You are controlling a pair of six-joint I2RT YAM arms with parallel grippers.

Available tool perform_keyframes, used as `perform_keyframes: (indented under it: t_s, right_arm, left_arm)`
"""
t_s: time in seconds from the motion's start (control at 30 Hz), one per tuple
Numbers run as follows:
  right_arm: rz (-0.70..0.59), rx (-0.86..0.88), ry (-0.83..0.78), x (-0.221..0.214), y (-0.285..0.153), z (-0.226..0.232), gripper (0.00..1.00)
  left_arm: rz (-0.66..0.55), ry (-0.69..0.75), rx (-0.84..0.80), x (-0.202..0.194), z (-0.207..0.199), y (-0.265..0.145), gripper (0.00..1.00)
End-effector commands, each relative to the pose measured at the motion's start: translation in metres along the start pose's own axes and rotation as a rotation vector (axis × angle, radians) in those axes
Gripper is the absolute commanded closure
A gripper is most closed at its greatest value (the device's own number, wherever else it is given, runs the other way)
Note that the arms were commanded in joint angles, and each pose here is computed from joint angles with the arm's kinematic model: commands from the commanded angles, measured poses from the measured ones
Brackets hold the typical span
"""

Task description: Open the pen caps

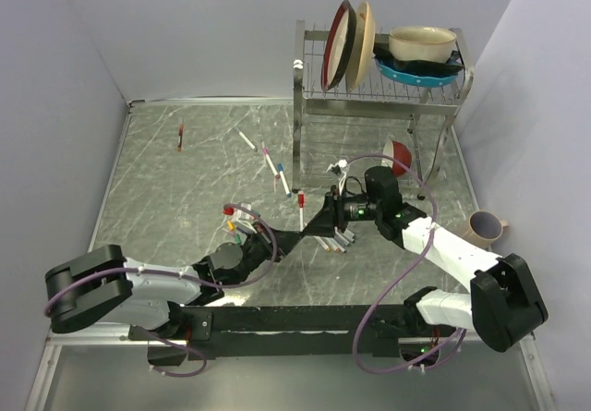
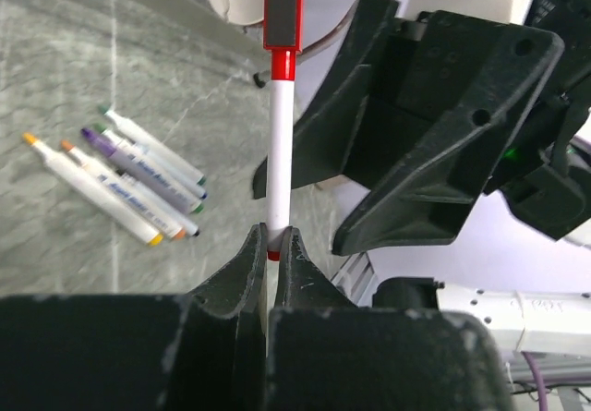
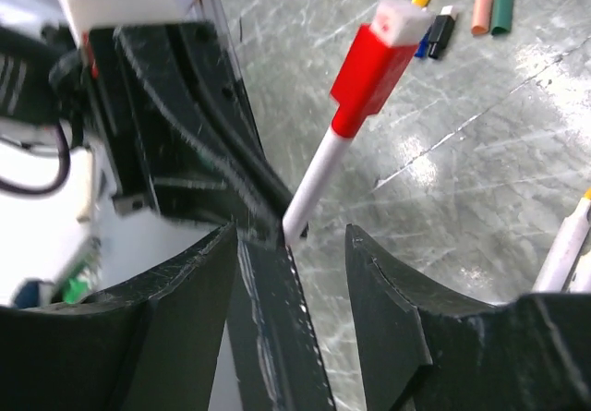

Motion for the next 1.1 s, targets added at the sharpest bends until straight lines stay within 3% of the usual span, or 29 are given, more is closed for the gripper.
perform_keyframes:
  t_s: [0.0,0.13,0.3,0.33,0.37,0.43,0.47,0.5,0.53,0.63,0.73,0.9,1.07]
  right_arm:
    - [-0.097,0.024,0.034,0.017,0.001,0.009,0.43]
    - [-0.106,0.017,0.032,0.018,0.001,0.007,0.45]
    - [-0.103,0.029,0.032,0.017,0.001,0.008,0.60]
    - [-0.101,0.033,0.029,0.017,0.001,0.008,0.65]
    - [-0.087,0.051,0.024,0.015,0.001,0.010,0.80]
    - [-0.078,0.071,0.008,0.016,0.001,0.012,1.00]
    - [-0.077,0.072,-0.013,0.017,0.000,0.013,1.00]
    - [-0.070,0.067,-0.018,0.016,-0.001,0.014,1.00]
    - [-0.071,0.062,-0.033,0.017,-0.002,0.014,1.00]
    - [-0.043,0.049,-0.133,0.016,-0.003,0.012,1.00]
    - [0.027,0.081,-0.182,0.013,-0.004,0.012,1.00]
    - [0.104,0.185,-0.214,0.003,-0.005,0.018,1.00]
    - [0.126,0.208,-0.227,0.001,-0.006,0.019,1.00]
  left_arm:
    - [-0.092,-0.054,-0.078,0.013,-0.030,0.015,0.99]
    - [-0.086,-0.059,-0.096,0.009,-0.036,0.020,0.99]
    - [-0.085,-0.069,-0.107,0.005,-0.037,0.018,0.99]
    - [-0.087,-0.072,-0.109,0.006,-0.037,0.018,0.99]
    - [-0.087,-0.074,-0.113,0.005,-0.037,0.017,0.99]
    - [-0.082,-0.070,-0.114,0.005,-0.037,0.017,0.95]
    - [-0.080,-0.062,-0.110,0.004,-0.036,0.016,0.76]
    - [-0.087,-0.059,-0.118,0.007,-0.038,0.014,0.65]
    - [-0.086,-0.036,-0.114,0.007,-0.034,0.011,0.45]
    - [-0.124,0.002,-0.130,0.017,-0.033,-0.002,0.19]
    - [-0.146,0.050,-0.067,0.028,-0.030,-0.005,0.07]
    - [-0.165,0.109,-0.017,0.048,-0.037,0.004,0.09]
    - [-0.164,0.122,-0.030,0.053,-0.037,0.014,0.22]
Point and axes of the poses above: each gripper's point midway between its finger pads, its own y axis out along the fingers, its own z axis along the line the jaws close on, x = y × z, the point moved 7 cm from there along -y, back along the fingers, and after that the axes turned 10 degrees about y, right-handed, at the moved point
